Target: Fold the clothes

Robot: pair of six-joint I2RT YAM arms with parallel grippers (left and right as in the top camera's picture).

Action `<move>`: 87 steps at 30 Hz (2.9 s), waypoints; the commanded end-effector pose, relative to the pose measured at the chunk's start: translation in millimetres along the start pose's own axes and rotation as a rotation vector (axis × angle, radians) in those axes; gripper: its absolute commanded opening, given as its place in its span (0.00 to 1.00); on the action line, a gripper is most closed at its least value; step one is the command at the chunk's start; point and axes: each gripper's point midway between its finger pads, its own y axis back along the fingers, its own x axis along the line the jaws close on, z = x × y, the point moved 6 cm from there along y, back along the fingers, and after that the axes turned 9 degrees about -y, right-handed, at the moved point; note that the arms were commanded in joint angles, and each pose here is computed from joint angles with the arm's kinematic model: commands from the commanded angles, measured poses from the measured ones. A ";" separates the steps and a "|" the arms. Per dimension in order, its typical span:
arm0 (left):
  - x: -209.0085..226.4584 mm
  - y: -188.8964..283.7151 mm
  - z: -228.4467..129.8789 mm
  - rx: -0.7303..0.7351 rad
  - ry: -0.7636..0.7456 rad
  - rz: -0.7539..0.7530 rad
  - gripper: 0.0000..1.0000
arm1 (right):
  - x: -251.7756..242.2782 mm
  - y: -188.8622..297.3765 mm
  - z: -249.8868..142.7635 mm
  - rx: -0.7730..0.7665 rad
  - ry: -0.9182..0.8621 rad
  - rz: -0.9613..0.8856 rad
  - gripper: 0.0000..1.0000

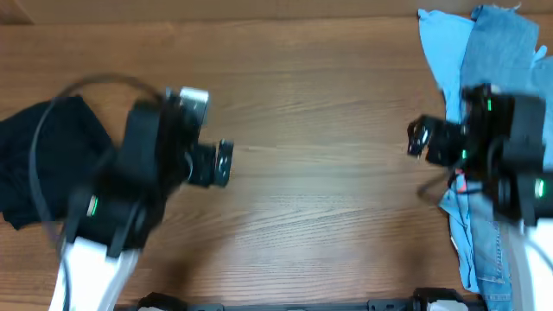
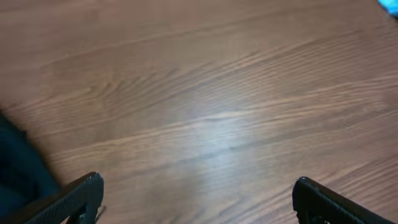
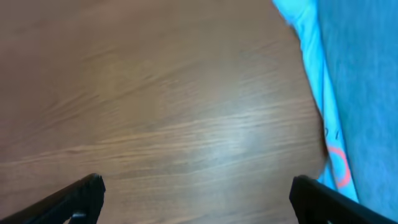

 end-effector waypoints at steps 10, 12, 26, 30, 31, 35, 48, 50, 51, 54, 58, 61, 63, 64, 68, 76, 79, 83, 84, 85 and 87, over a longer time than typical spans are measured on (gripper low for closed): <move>-2.9 -15.2 -87.5 0.004 0.020 0.032 1.00 | -24.6 27.1 -61.3 -0.114 0.002 0.030 1.00; -3.3 -19.3 -90.0 0.034 0.017 0.030 1.00 | -24.7 26.4 -61.3 -0.111 0.002 0.029 1.00; -5.7 -56.9 -96.9 0.203 0.006 0.022 1.00 | -29.4 58.8 -82.9 -0.188 0.016 0.059 1.00; -6.5 -70.5 -101.2 0.266 0.002 0.020 1.00 | -37.0 54.6 -103.4 -0.305 0.032 0.124 1.00; -6.8 -73.6 -102.3 0.281 0.001 0.018 1.00 | -39.2 41.8 -111.7 -0.330 0.041 0.161 1.00; -7.8 -85.6 -107.0 0.338 -0.004 0.016 1.00 | -37.6 -8.7 -134.8 -0.408 0.100 0.354 1.00; -9.9 -113.0 -121.1 0.474 -0.013 0.009 1.00 | -59.2 -60.3 -122.4 -0.697 0.147 0.249 1.00; -10.1 -113.5 -121.4 0.477 -0.014 0.009 1.00 | -57.7 -60.4 -123.1 -0.693 0.158 0.259 1.00; -10.1 -113.8 -121.5 0.478 -0.014 0.009 1.00 | -56.5 -60.3 -123.6 -0.689 0.162 0.270 1.00; -10.1 -114.0 -121.7 0.480 -0.014 0.009 1.00 | -56.7 -60.0 -123.1 -0.693 0.161 0.268 1.00; -10.1 -114.0 -121.7 0.480 -0.014 0.009 1.00 | -56.7 -60.0 -123.1 -0.693 0.161 0.268 1.00; -10.1 -114.0 -121.7 0.480 -0.014 0.009 1.00 | -56.7 -60.0 -123.1 -0.693 0.161 0.268 1.00; -10.1 -114.0 -121.7 0.480 -0.014 0.009 1.00 | -56.7 -60.0 -123.1 -0.693 0.161 0.268 1.00; -10.1 -114.0 -121.7 0.480 -0.014 0.009 1.00 | -56.7 -60.0 -123.1 -0.693 0.161 0.268 1.00; -10.1 -114.0 -121.7 0.480 -0.014 0.009 1.00 | -56.7 -60.0 -123.1 -0.693 0.161 0.268 1.00; -10.2 -85.0 -111.9 0.359 0.018 -0.028 1.00 | -56.7 -60.0 -123.1 -0.693 0.161 0.268 1.00; 0.5 -68.8 -113.3 0.240 0.073 -0.010 1.00 | -56.8 -60.0 -123.1 -0.693 0.161 0.267 1.00; 4.0 -70.1 -143.8 0.109 0.135 -0.020 1.00 | -56.7 -60.0 -123.1 -0.693 0.161 0.268 1.00; 1.8 -74.6 -152.2 0.056 0.139 -0.032 1.00 | -56.7 -60.0 -123.1 -0.693 0.161 0.268 1.00; -0.7 -79.7 -158.5 0.003 0.139 -0.048 1.00 | -56.7 -60.0 -123.1 -0.693 0.161 0.268 1.00; -4.7 -91.3 -170.1 -0.116 0.165 -0.095 1.00 | -56.8 -60.0 -123.1 -0.693 0.161 0.267 1.00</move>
